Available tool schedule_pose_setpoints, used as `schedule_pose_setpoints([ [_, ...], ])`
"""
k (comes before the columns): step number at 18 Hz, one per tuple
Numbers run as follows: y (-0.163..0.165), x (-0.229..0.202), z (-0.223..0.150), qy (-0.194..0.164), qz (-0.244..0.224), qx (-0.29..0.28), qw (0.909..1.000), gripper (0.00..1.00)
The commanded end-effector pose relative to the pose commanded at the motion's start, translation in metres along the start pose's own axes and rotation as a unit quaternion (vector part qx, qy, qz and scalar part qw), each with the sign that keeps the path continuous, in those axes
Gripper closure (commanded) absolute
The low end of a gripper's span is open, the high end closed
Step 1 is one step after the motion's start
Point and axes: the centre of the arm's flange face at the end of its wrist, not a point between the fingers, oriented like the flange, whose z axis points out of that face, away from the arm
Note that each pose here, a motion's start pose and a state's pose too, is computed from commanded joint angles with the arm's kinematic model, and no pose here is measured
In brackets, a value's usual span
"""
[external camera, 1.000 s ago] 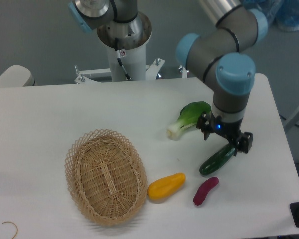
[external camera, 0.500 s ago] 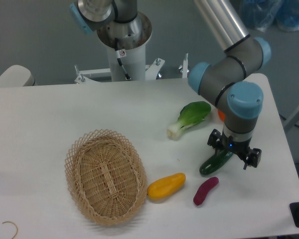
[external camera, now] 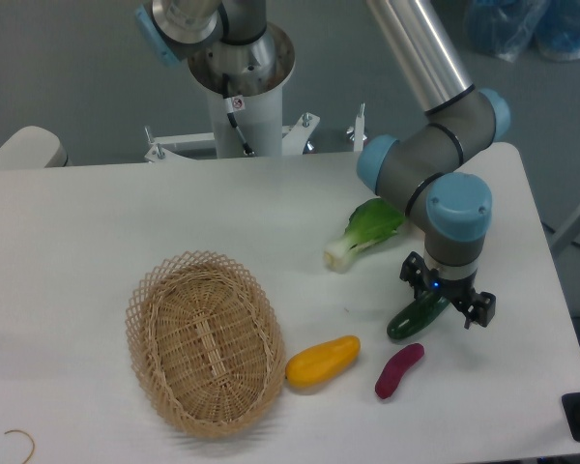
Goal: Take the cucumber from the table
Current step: 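Lower the gripper onto the cucumber and close the fingers around it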
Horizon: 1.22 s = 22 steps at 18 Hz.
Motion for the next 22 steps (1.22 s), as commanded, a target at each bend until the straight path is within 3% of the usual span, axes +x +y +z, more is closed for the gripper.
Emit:
schedule_pose_setpoints([
  [15,-0.006,0.015,0.018,0.013,0.001,-0.002,0.9999,0.0],
  [16,-0.006,0.015,0.018,0.013,0.001,-0.002,0.9999,0.05],
  [17,-0.006,0.015,0.017,0.013,0.003,-0.002,0.9999,0.28],
  [19,-0.006,0.014,0.016,0.011,0.003,-0.001,0.9999,0.47],
  [22,-0.006,0.013,0.015,0.009,0.004,-0.001,0.9999,0.64],
])
